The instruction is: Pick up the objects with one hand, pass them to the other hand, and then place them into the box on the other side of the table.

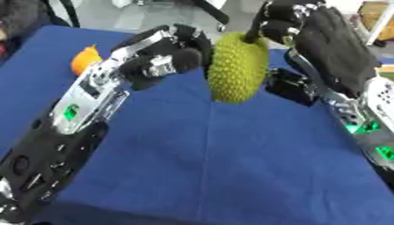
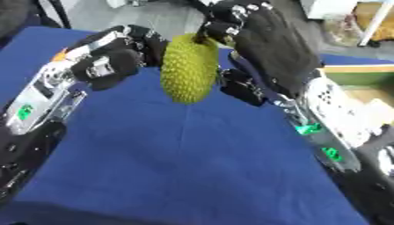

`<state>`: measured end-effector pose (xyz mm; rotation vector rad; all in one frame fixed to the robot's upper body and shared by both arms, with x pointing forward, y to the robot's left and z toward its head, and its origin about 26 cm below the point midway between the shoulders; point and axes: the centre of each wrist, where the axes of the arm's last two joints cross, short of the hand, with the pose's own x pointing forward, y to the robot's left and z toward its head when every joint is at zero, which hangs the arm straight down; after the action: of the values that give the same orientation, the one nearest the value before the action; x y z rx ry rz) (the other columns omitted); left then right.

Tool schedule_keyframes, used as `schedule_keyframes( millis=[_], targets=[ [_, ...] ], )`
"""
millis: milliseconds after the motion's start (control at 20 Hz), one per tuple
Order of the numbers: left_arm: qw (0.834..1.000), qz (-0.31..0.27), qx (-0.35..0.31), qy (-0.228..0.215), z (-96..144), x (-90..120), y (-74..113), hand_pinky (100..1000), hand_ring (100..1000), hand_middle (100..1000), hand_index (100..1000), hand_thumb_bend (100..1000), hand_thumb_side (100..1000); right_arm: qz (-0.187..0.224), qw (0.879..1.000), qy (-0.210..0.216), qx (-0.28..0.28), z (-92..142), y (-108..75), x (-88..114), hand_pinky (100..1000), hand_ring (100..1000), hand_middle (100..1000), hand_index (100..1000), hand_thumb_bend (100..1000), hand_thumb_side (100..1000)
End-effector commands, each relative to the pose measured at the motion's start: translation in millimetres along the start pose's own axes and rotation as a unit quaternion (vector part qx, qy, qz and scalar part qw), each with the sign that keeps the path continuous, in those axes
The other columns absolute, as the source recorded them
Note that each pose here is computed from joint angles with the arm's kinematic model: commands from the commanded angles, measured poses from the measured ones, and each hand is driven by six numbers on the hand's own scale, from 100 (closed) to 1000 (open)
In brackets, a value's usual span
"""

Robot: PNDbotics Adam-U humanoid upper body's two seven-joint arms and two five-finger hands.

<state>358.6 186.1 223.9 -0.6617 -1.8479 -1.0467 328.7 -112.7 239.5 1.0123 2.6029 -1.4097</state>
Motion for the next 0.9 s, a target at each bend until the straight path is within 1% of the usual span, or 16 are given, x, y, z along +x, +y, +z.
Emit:
schedule_keyframes(
  millis=[50, 200, 400, 600, 750, 800, 900],
  targets=[
    [0.999, -0.030, 0.018, -0.013, 1.4, 13.9, 8.0, 737, 669, 654, 716, 666, 537, -0.002, 1.000, 0.005, -0.005, 1.4, -3.7, -6.0, 641, 528, 519, 311, 100, 100],
    [0.998, -0.045, 0.042, -0.016, 6.3, 16.0, 13.7, 738, 672, 658, 720, 667, 539, -0.007, 1.000, 0.017, -0.005, 6.5, -6.2, -10.6, 639, 527, 518, 304, 100, 100],
    [0.994, -0.067, 0.086, -0.018, 18.2, 20.2, 26.1, 739, 674, 661, 723, 666, 538, -0.004, 0.998, 0.054, -0.008, 19.1, -17.3, -23.3, 638, 528, 518, 295, 100, 100],
    [0.986, -0.088, 0.139, -0.015, 36.7, 23.2, 39.1, 737, 673, 661, 723, 666, 536, 0.011, 0.993, 0.116, -0.002, 40.5, -32.1, -43.9, 631, 524, 516, 282, 100, 100],
    [0.980, -0.098, 0.176, -0.011, 52.4, 24.7, 46.5, 736, 671, 661, 723, 665, 537, 0.035, 0.981, 0.193, 0.008, 67.2, -38.4, -68.0, 625, 520, 513, 271, 100, 100],
    [0.978, -0.100, 0.184, -0.009, 56.9, 24.9, 47.8, 735, 670, 660, 723, 664, 538, 0.044, 0.974, 0.222, 0.011, 77.1, -38.9, -76.9, 624, 520, 513, 268, 100, 100],
    [0.975, -0.103, 0.198, -0.005, 65.7, 25.0, 49.2, 735, 668, 659, 722, 660, 542, 0.066, 0.956, 0.284, 0.023, 99.2, -36.7, -97.0, 622, 519, 512, 267, 100, 100]
  ],
)
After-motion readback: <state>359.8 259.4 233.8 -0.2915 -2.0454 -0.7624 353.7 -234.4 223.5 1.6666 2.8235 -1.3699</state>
